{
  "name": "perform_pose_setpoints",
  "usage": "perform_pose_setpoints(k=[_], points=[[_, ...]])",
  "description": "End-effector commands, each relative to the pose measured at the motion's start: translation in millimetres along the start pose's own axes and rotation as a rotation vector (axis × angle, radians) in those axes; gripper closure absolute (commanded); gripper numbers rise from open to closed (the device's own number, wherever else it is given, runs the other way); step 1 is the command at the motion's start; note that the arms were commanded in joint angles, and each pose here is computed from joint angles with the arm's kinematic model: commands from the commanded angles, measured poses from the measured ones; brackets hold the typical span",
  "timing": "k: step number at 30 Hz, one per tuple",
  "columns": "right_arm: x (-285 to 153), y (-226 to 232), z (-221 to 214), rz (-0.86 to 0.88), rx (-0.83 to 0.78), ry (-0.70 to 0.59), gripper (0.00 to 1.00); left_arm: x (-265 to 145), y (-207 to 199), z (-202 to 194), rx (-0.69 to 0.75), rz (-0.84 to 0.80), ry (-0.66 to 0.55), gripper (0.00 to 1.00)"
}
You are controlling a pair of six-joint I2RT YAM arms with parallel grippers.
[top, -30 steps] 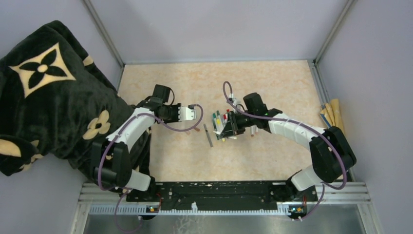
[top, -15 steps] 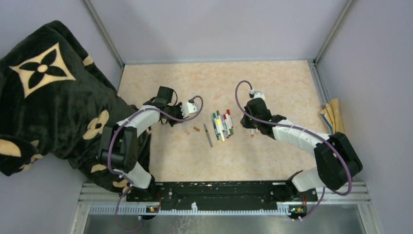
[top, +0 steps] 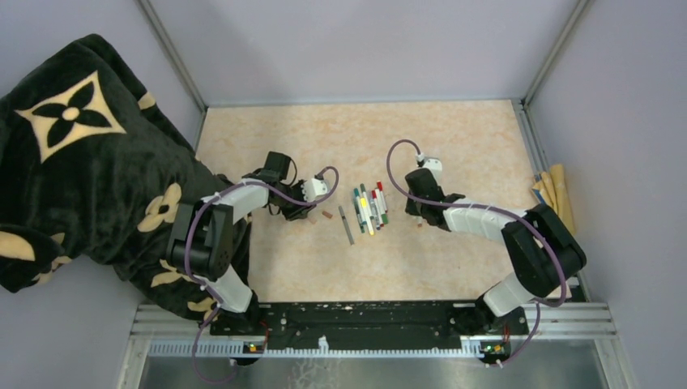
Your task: Open the pen caps
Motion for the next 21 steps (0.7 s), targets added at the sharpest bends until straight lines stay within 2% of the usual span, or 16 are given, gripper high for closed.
perform_pose_setpoints(k=[1,6,9,12,13,14,16,21], points=[[5.1,-0.3,7.4,-0.008,0.032,-0.048,1.0,4.9,-11.1,-3.6,-0.018,-0.052,-0.012,0.55],[9.6,-1.7,0.0,-0.012,0.019,-0.023,1.0,-4.4,-5.9,5.5,-0.02,-0.043,-0.02,0.44],[10.9,-1.2,-4.1,-0.005,0.014,-0.011,0.87,-15.0,0.0,13.4,-0.033,-0.049,-0.022,0.39],[11.1,-1.9,-6.5,-0.007,0.011,-0.003,0.86,-30.4,12.5,25.8,-0.069,-0.055,-0.06,0.37],[11.2,-3.2,-7.3,-0.012,0.009,0.001,0.85,-36.7,16.9,30.0,-0.08,-0.056,-0.075,0.27],[10.6,-3.7,-7.4,-0.015,0.009,0.001,0.85,-42.7,20.4,32.8,-0.092,-0.057,-0.087,0.24],[9.3,-4.7,-7.1,-0.017,0.005,-0.001,0.83,-55.9,27.2,41.1,-0.101,-0.051,-0.106,0.22],[6.0,-8.2,-7.0,-0.029,-0.013,0.004,0.68,-76.8,30.9,53.0,-0.094,-0.028,-0.133,0.19]])
Point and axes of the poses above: each gripper's point midway between its finger pads, its own x axis out along the fingers, its own y axis along the line the jaws close on, z = x × y, the point moved 3 cm from there along -x, back along the fingers, and after that the axes turned 1 degree about -x, right-handed, at the moved point
